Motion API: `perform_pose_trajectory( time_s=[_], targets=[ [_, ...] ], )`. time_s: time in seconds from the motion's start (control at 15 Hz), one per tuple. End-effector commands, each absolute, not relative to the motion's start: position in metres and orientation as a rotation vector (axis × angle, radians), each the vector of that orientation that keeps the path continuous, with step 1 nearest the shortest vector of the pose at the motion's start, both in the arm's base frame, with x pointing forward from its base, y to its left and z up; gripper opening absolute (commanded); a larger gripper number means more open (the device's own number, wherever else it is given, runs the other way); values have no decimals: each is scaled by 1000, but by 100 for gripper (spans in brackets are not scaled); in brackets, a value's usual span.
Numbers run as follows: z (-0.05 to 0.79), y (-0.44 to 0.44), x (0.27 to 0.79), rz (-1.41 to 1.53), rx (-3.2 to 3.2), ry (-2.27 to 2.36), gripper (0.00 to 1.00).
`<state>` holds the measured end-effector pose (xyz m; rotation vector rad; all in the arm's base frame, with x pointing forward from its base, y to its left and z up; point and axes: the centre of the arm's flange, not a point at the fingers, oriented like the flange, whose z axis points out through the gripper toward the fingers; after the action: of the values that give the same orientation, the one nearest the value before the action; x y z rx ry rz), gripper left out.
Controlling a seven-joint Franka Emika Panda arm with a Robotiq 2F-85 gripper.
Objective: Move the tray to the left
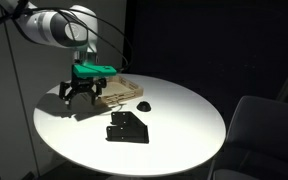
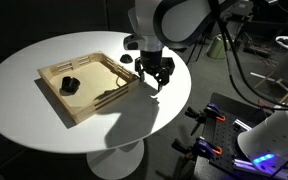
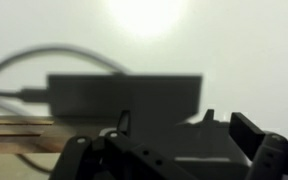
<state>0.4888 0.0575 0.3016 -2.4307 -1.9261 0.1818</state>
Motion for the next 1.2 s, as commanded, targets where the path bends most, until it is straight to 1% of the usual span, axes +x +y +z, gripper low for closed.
perform_pose_trajectory(
  time_s=[0.0,0.4,1.13],
  targets=[
    [314,48,510,150,-2475,-1920,100],
    [324,43,523,121,-2508,-1915,100],
    [333,59,493,180,-2422,-1930,100]
  ],
)
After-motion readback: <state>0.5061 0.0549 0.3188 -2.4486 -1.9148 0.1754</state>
